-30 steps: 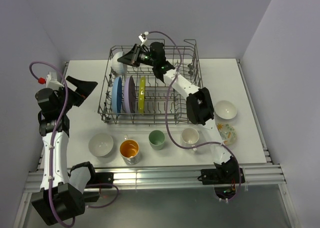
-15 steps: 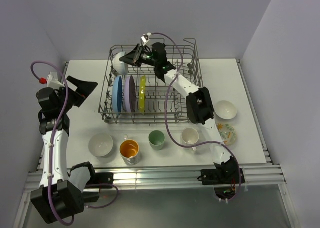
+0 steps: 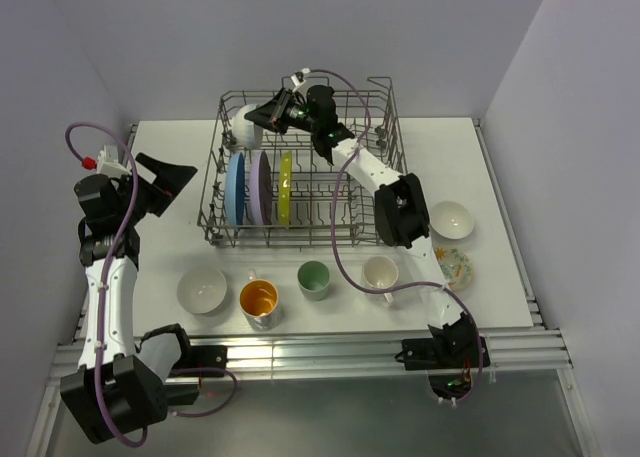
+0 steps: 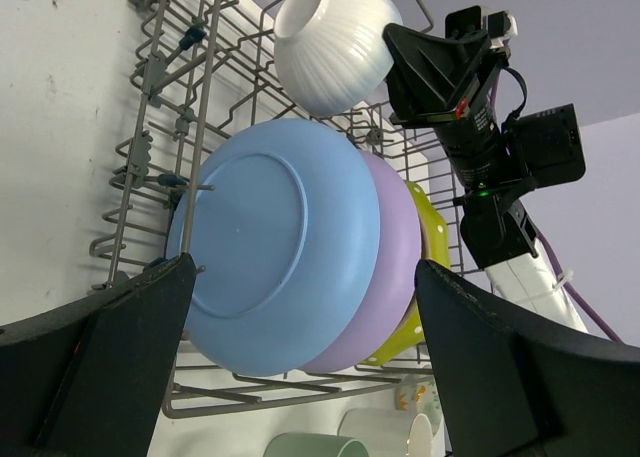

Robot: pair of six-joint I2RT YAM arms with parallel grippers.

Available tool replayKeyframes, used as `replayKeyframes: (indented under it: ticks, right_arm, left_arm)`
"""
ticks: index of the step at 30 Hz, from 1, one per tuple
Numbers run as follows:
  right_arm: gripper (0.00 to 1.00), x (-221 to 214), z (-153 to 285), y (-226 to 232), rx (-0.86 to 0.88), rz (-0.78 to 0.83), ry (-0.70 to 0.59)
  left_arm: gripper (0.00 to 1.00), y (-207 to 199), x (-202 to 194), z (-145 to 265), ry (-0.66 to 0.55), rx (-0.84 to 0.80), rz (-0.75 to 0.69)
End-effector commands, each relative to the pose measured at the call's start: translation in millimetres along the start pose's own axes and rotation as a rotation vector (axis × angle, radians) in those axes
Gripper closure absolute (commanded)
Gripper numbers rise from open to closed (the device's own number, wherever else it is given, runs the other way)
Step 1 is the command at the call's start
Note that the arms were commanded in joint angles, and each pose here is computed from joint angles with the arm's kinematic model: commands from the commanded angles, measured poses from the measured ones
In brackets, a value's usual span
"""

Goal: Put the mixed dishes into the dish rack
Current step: Insert the bowl into the dish rack

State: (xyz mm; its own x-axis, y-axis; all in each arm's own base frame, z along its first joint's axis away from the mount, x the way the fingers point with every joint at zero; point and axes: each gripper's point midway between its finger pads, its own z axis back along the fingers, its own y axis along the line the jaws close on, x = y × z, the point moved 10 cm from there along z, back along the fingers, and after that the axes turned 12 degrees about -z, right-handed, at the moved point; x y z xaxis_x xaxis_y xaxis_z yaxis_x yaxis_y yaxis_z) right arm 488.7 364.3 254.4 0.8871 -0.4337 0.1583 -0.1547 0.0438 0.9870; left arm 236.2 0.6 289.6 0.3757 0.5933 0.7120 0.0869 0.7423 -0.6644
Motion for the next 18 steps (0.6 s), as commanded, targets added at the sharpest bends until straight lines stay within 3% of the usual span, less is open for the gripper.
replayKeyframes:
  ticks: [1,18]
  right_arm:
    - [1.00,5,0,12,0.070,0.013,-0.024]
    - [1.00,-1,-6,-4,-0.057,-0.208,-0.080]
  left_arm:
    - [0.01,-5,5,0,-0.017,-0.021,-0.043]
    - [0.01,-3,15,-11,0.027,-0.024,-0.043]
